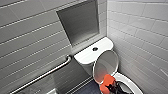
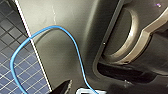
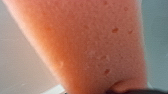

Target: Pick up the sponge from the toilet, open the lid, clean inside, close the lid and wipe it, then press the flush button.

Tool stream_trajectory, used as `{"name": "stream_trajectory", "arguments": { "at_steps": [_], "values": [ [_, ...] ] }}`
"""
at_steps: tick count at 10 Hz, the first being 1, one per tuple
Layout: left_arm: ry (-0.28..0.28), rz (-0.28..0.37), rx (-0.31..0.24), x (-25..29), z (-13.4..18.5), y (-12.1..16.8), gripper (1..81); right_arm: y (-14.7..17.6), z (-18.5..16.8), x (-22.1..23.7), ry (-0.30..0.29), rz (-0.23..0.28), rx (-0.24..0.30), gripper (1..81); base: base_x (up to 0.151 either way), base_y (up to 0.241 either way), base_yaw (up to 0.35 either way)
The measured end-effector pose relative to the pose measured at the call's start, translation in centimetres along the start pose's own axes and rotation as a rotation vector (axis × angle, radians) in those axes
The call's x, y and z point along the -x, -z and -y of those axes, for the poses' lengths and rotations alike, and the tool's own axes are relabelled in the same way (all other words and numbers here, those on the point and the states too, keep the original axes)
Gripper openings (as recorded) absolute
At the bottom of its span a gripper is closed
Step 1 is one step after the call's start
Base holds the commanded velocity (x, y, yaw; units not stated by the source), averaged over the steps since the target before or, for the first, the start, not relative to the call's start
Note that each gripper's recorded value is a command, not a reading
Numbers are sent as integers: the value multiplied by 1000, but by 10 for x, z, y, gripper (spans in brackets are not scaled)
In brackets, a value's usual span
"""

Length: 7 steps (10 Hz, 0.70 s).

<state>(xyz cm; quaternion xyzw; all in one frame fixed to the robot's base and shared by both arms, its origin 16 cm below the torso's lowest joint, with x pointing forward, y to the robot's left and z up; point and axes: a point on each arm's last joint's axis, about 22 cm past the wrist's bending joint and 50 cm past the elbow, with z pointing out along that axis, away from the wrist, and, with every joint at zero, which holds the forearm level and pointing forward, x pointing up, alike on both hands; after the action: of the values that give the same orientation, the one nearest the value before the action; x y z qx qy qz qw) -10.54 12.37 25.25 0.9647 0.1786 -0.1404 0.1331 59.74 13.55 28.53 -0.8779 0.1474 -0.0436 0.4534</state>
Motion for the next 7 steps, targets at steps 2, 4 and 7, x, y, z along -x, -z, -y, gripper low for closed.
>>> {"name": "stream_trajectory", "arguments": {
  "at_steps": [2, 4, 7],
  "values": [
    [0, 0, 0, 0, 0, 0, 811, 8, -4, 1, -13, -20, -16, 10, 0, 0, 0],
    [0, 0, 0, 0, 0, 0, 811, 31, -14, 14, -38, -3, -34, 10, 0, 0, 0],
    [-1, 0, 0, 0, 0, 0, 811, 97, -73, 22, -83, 5, 19, 10, 0, 0, 0]
  ]
}}
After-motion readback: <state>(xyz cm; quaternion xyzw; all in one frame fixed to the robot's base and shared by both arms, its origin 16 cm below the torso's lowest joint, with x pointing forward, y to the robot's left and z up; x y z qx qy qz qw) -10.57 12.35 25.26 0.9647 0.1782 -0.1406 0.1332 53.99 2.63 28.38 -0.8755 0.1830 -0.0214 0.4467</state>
